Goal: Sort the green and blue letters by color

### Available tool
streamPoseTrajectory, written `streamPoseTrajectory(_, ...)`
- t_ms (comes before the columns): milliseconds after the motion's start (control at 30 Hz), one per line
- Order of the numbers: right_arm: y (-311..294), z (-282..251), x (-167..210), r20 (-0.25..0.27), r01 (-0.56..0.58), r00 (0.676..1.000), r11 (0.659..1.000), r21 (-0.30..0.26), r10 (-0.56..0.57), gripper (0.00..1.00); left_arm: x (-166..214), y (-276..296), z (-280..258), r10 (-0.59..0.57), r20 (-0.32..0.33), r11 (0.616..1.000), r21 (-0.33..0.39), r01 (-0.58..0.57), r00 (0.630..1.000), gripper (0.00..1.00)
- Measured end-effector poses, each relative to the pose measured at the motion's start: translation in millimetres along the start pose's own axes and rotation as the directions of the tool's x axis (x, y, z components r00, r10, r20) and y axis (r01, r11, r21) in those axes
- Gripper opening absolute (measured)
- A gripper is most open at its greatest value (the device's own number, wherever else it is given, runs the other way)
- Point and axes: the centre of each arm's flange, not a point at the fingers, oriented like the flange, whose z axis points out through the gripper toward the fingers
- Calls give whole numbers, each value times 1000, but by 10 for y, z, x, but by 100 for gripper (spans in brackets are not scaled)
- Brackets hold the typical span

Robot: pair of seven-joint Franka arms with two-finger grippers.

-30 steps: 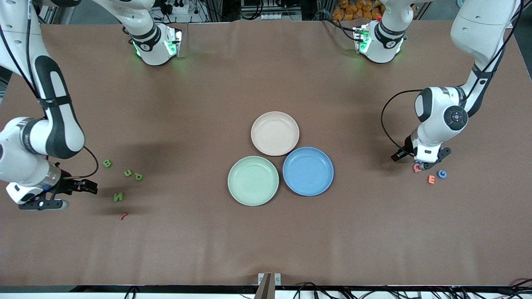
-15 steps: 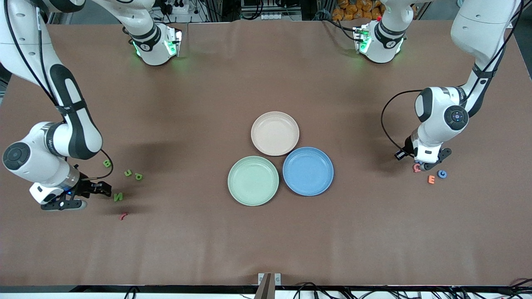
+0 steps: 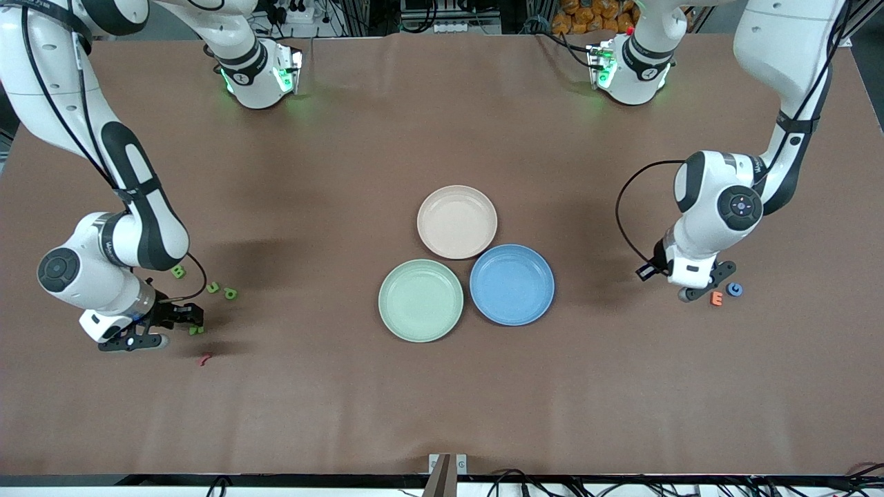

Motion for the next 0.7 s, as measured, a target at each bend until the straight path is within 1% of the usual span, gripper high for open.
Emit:
streamPoseTrajectory(133, -35, 70, 3, 6, 4, 1000, 1000, 6, -4, 71, -90, 444, -370, -16, -15, 1000, -12, 15, 1000, 10)
streamPoseTrajectory(267, -34, 119, 5, 10, 3, 1000, 1000, 8, -3, 68, -277, 741, -506, -25, -26, 999, -27, 24, 999, 10)
streamPoseTrajectory(601, -8, 239, 26, 17, -1, 1000, 1000, 11, 1, 64, -950, 1445, -373, -41, -12, 999, -35, 40, 999, 10)
streamPoseTrajectory(667, 6, 239, 35, 15, -1, 1000, 1000, 9, 1, 62, -1029, 1575, -324, -40, -10, 998, -38, 40, 999, 10)
streamPoseTrajectory(701, 17, 233, 40, 13, -2, 1000, 1000, 8, 2, 58, -1061, 1640, -297, -39, -9, 998, -40, 39, 999, 10)
